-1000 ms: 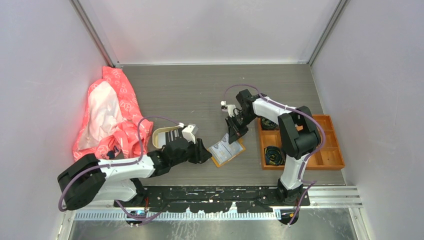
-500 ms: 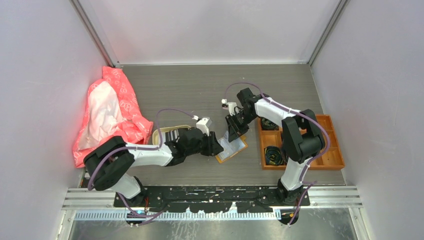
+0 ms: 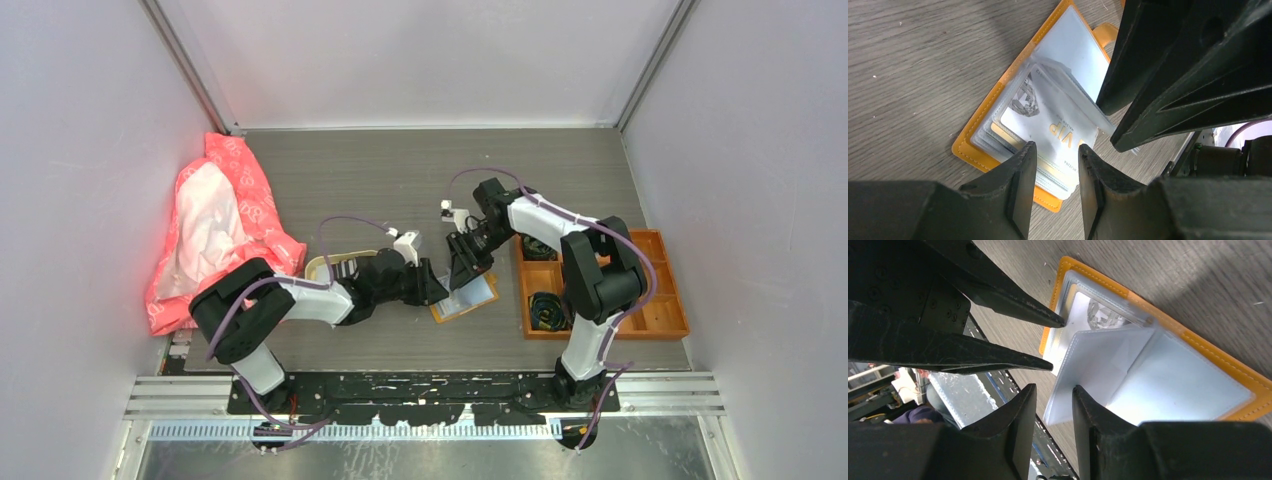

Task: Put the credit cards into the card holder
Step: Insert the credit card into the card holder.

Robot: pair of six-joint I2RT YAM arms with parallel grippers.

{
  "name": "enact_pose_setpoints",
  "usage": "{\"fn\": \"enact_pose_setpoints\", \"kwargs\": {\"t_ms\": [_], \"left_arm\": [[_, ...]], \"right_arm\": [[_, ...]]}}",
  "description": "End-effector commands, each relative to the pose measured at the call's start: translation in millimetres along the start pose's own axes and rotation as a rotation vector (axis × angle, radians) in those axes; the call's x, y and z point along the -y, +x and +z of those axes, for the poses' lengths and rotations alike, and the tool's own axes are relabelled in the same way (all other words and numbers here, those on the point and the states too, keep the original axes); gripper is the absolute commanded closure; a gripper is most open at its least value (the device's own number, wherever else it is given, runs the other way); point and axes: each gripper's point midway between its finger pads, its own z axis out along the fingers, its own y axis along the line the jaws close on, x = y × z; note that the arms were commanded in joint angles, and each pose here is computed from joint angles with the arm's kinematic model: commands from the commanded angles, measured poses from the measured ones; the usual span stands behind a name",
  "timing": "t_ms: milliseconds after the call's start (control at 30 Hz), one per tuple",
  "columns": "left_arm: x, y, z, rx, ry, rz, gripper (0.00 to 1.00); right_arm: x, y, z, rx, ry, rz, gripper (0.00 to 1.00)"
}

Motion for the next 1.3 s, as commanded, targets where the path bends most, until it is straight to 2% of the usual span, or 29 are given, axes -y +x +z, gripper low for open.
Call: {"fn": "enact_pose_setpoints", "kwargs": {"t_ms": [0, 400, 933, 1133, 1267], "left_arm": [[7, -12, 2, 0.04, 0.046, -0.002, 0.62], [1, -12, 7, 0.024, 0.046, -0.01, 0.62], [0, -10, 9, 0.008, 0.049, -0.01, 0.63], [0, -10, 8, 0.008, 0.051, -0.007, 0.63], [4, -12, 6, 0.012, 0.062, -0.006, 0.63]], "right_arm": [[-6, -7, -2, 0.001, -0.038, -0.013, 0.62], [6, -10, -12, 0.024, 0.057, -0.037, 0.62], [4, -9, -24, 0.026, 0.081, -0.1, 0.5], [3, -8, -24, 0.023, 0.07, -0.101, 0.5], [-4, -7, -20, 0.02, 0.02, -0.086, 0.55]]}}
